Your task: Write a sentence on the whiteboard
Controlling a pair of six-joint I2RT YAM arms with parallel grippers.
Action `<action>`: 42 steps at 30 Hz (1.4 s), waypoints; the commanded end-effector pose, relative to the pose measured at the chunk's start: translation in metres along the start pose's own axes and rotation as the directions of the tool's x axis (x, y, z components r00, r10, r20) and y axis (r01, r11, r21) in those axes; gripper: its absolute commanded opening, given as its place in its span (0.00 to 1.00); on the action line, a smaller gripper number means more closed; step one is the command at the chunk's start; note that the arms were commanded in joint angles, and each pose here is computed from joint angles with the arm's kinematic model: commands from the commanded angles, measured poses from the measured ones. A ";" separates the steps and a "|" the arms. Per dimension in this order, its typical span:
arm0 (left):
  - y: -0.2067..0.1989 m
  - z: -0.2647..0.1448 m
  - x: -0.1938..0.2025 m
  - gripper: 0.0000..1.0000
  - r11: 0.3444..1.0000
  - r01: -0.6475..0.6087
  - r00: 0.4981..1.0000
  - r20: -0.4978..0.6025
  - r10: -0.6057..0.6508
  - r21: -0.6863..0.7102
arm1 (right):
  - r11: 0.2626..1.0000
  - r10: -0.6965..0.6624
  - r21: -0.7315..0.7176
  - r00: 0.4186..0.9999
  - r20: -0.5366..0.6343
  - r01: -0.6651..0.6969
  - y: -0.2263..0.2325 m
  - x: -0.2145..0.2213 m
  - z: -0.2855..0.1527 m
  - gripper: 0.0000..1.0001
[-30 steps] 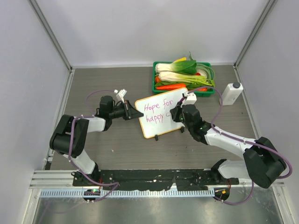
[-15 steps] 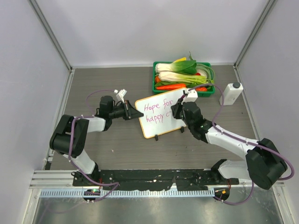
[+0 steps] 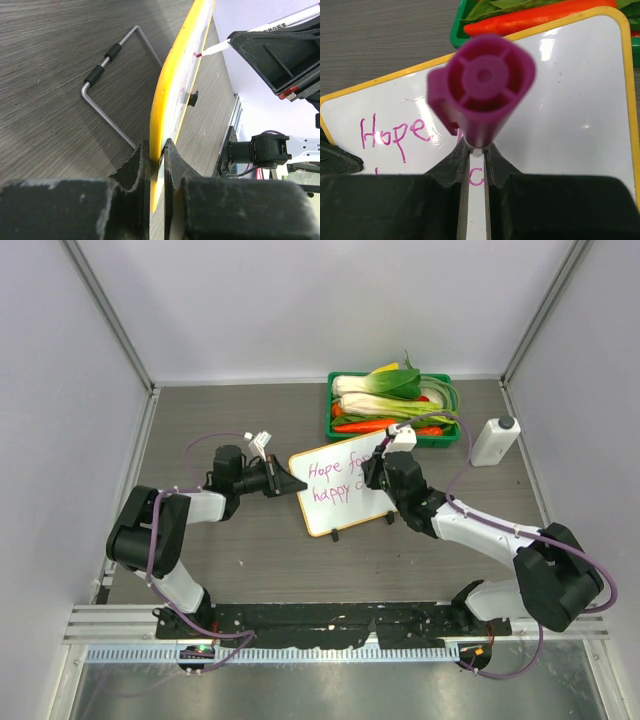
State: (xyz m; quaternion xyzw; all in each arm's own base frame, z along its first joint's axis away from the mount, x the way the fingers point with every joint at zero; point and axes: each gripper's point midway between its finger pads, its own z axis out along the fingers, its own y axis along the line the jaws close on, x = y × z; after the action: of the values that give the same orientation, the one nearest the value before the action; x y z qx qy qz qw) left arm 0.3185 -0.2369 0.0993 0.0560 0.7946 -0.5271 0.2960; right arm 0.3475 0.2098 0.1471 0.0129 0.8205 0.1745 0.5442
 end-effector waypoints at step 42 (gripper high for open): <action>0.047 -0.004 0.023 0.00 0.982 0.034 0.999 -0.026 -0.040 -0.187 | 0.999 0.036 0.002 0.998 -0.046 -0.036 -0.018 0.033 -0.020 0.01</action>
State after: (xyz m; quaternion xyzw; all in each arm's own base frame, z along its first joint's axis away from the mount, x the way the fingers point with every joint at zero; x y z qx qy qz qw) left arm 0.3185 -0.2368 0.0993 0.0560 0.7947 -0.5270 0.2960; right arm 0.3244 0.2029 0.1273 0.0221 0.8244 0.1987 0.5296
